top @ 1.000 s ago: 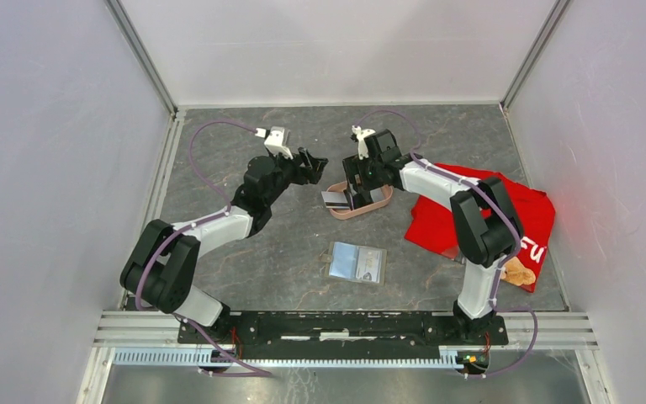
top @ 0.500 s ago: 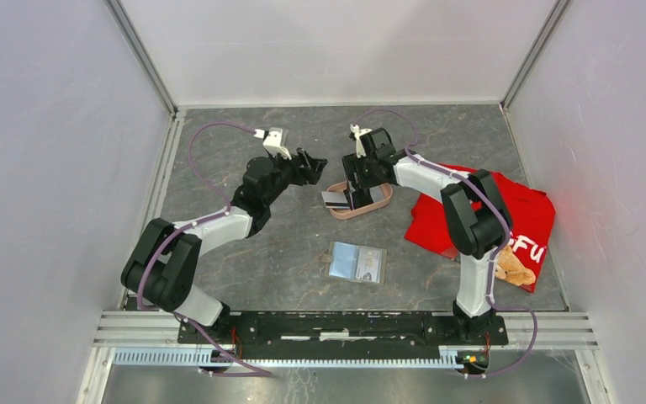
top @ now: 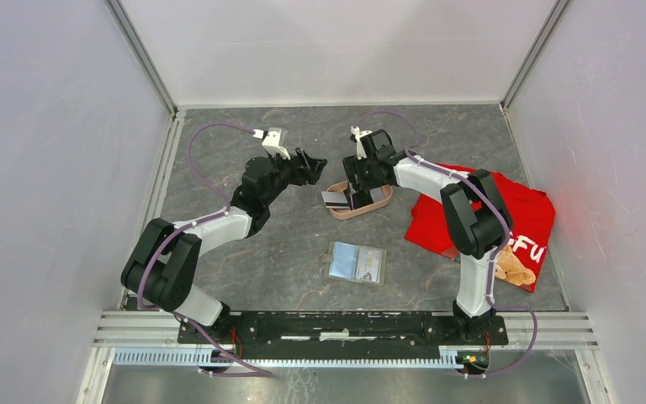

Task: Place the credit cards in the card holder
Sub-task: Pick up the credit card from the storage box.

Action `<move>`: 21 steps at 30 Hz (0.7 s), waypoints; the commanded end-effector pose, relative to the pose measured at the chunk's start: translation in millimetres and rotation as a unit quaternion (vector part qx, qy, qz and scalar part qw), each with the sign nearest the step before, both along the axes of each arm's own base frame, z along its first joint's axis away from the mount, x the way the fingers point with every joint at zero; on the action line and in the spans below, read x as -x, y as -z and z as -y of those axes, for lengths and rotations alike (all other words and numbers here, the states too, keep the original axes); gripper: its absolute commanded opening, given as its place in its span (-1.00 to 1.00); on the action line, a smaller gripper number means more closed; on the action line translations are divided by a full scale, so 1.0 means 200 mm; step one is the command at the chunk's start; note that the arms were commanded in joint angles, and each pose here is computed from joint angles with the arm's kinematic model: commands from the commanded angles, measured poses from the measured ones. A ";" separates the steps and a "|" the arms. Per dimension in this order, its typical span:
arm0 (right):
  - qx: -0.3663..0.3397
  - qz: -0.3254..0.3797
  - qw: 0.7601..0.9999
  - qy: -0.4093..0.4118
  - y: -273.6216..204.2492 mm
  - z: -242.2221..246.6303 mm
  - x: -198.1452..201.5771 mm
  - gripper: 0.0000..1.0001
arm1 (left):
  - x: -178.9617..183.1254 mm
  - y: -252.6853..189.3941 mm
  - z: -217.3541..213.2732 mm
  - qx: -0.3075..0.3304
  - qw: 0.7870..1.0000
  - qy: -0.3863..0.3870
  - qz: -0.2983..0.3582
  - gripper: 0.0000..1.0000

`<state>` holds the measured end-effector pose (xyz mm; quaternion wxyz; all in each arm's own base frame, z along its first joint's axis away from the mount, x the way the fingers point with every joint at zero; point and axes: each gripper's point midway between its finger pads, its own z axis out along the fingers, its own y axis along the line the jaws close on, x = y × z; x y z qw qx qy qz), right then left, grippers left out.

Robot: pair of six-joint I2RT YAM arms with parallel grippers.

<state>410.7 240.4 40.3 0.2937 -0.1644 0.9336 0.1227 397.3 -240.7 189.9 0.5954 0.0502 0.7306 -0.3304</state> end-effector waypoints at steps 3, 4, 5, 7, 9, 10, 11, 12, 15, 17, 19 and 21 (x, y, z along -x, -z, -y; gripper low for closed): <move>0.000 0.000 1.000 0.005 0.03 0.00 -0.01 0.51 | -0.01 -0.05 0.01 0.025 1.000 0.003 0.015 0.59; 0.002 -0.002 1.000 0.004 0.04 0.00 0.00 0.51 | -0.01 -0.05 0.01 0.026 1.000 0.003 0.015 0.59; 0.005 -0.003 1.000 0.006 0.05 0.00 0.00 0.52 | -0.01 -0.05 0.00 0.026 1.000 0.002 0.016 0.59; 0.010 -0.002 1.000 0.007 0.05 0.01 0.00 0.53 | -0.01 -0.05 0.00 0.027 0.999 0.003 0.016 0.59; 0.016 0.001 1.000 0.007 0.05 0.02 0.00 0.54 | -0.01 -0.05 0.00 0.028 0.999 0.002 0.016 0.59; 0.017 0.003 1.000 0.004 0.05 0.02 0.01 0.53 | -0.01 -0.05 0.00 0.029 0.999 0.002 0.017 0.59; 0.025 0.009 1.000 0.007 0.04 0.03 0.00 0.51 | -0.01 -0.05 0.00 0.029 0.999 0.002 0.016 0.59; 0.026 0.011 1.000 0.006 0.04 0.03 0.01 0.48 | -0.01 -0.05 0.00 0.029 0.999 0.002 0.016 0.59; 0.032 0.014 0.999 -0.002 0.05 0.01 0.03 0.38 | -0.01 -0.05 0.00 0.030 0.999 0.002 0.017 0.59; 0.037 0.018 0.999 -0.006 0.05 0.01 0.03 0.36 | -0.01 -0.05 0.00 0.031 0.999 0.003 0.015 0.59; 0.044 0.017 0.999 -0.008 0.06 0.00 0.03 0.37 | -0.01 -0.05 -0.01 0.031 0.999 0.002 0.017 0.59; 0.050 0.021 0.999 -0.008 0.05 0.00 0.03 0.43 | -0.01 -0.05 -0.01 0.032 0.999 0.001 0.017 0.59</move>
